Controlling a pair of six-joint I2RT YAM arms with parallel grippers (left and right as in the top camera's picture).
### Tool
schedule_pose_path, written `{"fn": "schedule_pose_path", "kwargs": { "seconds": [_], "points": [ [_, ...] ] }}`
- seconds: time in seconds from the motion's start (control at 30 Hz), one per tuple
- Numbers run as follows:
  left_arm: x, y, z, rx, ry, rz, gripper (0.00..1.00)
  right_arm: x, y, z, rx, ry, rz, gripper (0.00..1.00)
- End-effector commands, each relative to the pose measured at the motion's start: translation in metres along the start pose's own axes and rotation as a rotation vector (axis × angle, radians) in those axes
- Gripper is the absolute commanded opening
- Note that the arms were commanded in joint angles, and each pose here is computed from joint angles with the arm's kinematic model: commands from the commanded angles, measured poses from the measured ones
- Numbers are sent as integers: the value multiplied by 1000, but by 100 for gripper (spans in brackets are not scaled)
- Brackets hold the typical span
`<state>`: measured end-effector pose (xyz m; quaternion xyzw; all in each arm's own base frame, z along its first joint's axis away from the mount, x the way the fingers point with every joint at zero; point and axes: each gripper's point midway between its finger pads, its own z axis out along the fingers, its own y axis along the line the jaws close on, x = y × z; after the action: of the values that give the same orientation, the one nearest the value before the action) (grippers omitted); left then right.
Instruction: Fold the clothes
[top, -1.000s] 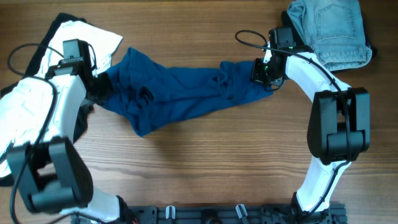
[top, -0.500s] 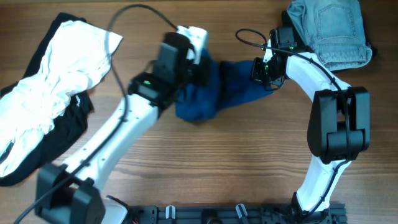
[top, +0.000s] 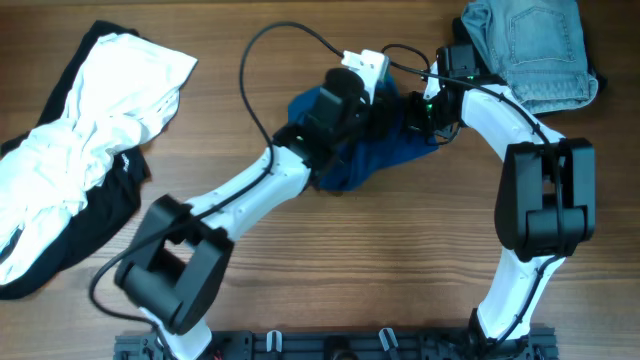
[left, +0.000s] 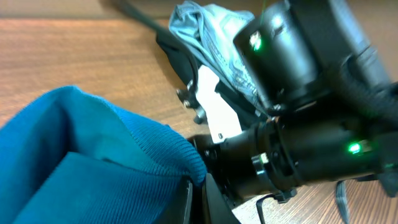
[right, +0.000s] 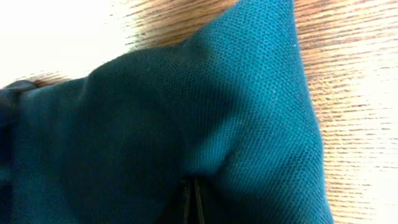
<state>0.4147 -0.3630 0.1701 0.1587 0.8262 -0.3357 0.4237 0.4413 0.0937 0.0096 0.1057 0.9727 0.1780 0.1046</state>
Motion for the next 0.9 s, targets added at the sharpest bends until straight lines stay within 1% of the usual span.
{"fn": "schedule_pose_path", "kwargs": {
  "seconds": [0.0,0.07,0.13,0.2,0.23,0.3,0.33,0.4,0.5,0.57,0.6,0.63,0.67,0.7,0.77,0.8,0.83,0.87],
  "points": [
    [11,-17,10,43,10,-10,4,30,-14,34,-19,112,53,4],
    [11,-17,10,42,11,-10,4,12,-7,23,-89,73,82,4],
    [11,-17,10,42,11,-10,4,-21,-3,-11,-152,-16,97,4],
    [11,-17,10,43,11,-10,4,-54,-3,-64,-196,-136,101,4],
    [11,-17,10,43,10,-10,4,-69,-7,-99,-211,-216,106,4],
    [7,-19,10,50,-5,-7,4,-75,-21,-127,-204,-268,131,5],
    [4,-20,10,57,-19,-5,4,-74,-29,-129,-196,-262,147,4],
    [-6,-33,9,109,-54,8,4,-63,-41,-114,-176,-212,167,4],
    [-25,-60,8,158,-98,38,4,-56,-46,-102,-169,-180,181,4],
    [-23,-73,8,179,-94,49,4,-57,-46,-102,-169,-181,179,4],
    [-9,-80,14,188,-64,53,4,-57,-46,-102,-169,-181,178,4],
    [-2,-81,17,188,-48,54,9,-57,-45,-102,-172,-183,177,4],
    [3,-81,19,180,-37,53,74,-57,-45,-103,-173,-183,177,4],
    [3,-75,20,147,-39,50,100,-57,-45,-103,-173,-184,176,4],
    [-14,-58,15,84,-82,40,100,-58,-45,-103,-173,-185,173,8],
    [-30,-50,5,72,-113,33,100,-58,-45,-103,-173,-186,161,13],
    [-50,-41,-9,55,-149,24,100,-58,-45,-103,-174,-187,149,20],
    [-71,-31,-25,34,-182,16,100,-58,-44,-103,-174,-188,144,26]
  ]
}}
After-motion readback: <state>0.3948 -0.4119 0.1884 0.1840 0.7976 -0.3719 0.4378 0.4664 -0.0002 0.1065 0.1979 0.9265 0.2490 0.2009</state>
